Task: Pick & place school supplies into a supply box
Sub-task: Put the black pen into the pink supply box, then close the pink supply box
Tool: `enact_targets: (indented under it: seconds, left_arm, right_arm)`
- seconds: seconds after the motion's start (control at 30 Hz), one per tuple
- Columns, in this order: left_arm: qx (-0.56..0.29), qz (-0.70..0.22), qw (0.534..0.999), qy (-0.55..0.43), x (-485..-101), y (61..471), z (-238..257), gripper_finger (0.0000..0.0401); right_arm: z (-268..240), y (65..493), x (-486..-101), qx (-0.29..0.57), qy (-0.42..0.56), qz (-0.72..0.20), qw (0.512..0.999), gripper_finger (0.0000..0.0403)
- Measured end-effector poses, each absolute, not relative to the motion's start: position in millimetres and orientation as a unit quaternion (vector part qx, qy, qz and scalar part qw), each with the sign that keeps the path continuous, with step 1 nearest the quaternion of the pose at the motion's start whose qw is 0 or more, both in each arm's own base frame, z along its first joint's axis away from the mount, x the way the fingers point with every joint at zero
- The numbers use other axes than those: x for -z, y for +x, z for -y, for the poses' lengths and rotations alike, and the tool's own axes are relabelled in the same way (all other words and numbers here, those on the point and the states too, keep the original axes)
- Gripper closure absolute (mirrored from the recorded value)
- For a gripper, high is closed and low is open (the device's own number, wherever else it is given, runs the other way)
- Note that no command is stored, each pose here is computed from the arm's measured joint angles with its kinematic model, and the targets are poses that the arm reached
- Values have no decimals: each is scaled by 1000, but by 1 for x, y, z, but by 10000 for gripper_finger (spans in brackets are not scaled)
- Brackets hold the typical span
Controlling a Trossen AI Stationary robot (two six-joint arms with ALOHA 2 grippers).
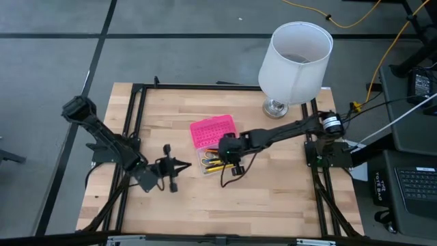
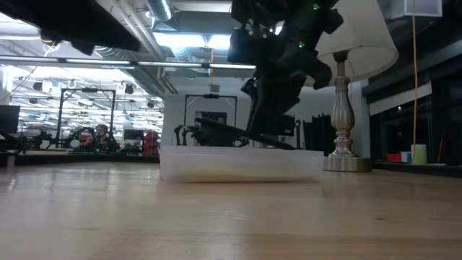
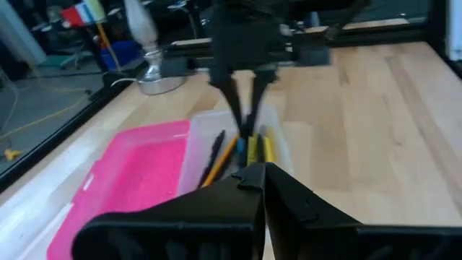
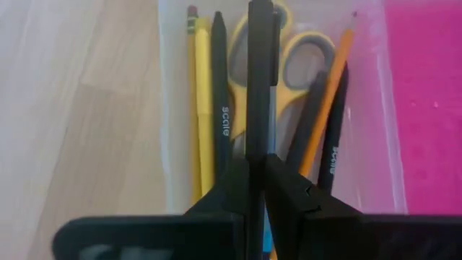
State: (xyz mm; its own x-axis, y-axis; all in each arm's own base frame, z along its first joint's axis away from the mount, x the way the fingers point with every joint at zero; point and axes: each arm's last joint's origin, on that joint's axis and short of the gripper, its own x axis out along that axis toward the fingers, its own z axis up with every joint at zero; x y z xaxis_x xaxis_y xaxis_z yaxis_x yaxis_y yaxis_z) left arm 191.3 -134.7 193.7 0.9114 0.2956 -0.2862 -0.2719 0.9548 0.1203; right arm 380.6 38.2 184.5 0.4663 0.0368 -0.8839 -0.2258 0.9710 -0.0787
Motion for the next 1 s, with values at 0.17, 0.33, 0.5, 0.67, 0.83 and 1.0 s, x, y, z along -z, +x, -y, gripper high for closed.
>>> enact_targets:
  seconds: [0.17, 0.33, 0.5, 0.67, 0.83, 1.0]
  left_arm:
    - [-159, -164, 973, 25, -194, 204, 116, 398]
    - [-168, -173, 970, 16, -194, 212, 104, 398]
    - [-173, -177, 969, 18, -193, 213, 101, 400]
    - [-174, -177, 969, 18, -193, 213, 101, 396]
    - [-196, -168, 966, 2, -193, 214, 99, 395]
    - [-208, -186, 960, 9, -190, 214, 93, 395]
  right_arm:
    - [-30, 385, -181, -78, -91, -517, 847, 368]
    - [-17, 385, -180, -70, -92, -520, 846, 343]
    - [-11, 385, -180, -64, -88, -521, 847, 321]
    - [-11, 384, -182, -71, -99, -527, 841, 309]
    - [-11, 380, -191, -71, -99, -553, 824, 307]
    - [-10, 374, -195, -70, -97, -568, 814, 322]
